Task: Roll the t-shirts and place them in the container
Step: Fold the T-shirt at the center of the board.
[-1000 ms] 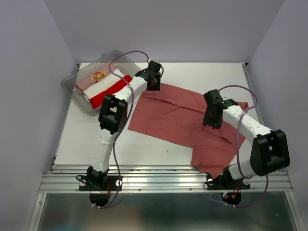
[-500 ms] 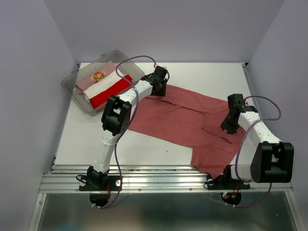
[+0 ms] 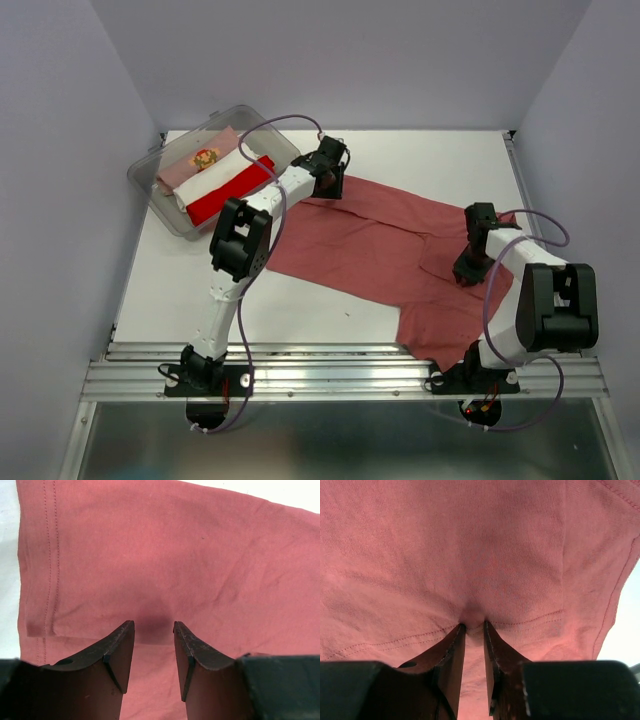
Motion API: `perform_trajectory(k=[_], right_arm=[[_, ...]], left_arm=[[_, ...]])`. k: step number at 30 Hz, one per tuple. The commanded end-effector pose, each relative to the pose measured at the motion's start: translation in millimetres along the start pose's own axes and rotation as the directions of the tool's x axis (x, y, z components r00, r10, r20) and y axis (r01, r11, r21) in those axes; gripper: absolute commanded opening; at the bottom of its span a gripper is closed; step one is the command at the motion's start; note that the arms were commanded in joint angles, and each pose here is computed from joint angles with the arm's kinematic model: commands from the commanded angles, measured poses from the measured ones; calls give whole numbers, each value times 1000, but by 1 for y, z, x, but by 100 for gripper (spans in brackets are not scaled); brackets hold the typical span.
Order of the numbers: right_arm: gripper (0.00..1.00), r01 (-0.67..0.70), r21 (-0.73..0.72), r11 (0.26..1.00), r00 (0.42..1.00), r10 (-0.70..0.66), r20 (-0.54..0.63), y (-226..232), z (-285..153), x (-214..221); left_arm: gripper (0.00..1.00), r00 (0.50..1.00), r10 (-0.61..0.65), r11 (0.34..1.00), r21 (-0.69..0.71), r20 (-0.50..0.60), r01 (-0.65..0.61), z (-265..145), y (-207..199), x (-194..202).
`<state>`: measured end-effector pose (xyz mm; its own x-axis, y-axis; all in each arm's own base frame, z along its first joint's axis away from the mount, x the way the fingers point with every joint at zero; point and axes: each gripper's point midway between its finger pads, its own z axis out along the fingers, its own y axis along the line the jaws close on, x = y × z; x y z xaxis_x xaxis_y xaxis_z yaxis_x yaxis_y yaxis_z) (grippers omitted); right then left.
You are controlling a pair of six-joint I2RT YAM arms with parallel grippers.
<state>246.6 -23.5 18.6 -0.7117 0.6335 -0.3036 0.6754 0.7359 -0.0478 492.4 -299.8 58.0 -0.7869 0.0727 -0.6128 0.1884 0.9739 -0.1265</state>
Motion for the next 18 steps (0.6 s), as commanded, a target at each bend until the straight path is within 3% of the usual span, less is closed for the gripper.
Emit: perform_trajectory(k=[1, 4, 9, 18], right_arm=[[27, -32, 34, 999, 998, 31, 48, -4, -3, -13], [30, -73, 7, 997, 984, 71, 165, -2, -27, -47], [32, -171, -19, 985, 958, 170, 232, -13, -34, -95], [32, -309, -12, 951, 931, 305, 202, -17, 23, -129]], left_arm=[[48, 999, 11, 1000, -5, 49, -11, -13, -1, -21], [48, 998, 12, 1000, -12, 54, -11, -14, 2, -23], [48, 998, 8, 1000, -21, 55, -6, -8, 6, -24], [48, 999, 17, 999, -50, 34, -15, 12, 14, -19]])
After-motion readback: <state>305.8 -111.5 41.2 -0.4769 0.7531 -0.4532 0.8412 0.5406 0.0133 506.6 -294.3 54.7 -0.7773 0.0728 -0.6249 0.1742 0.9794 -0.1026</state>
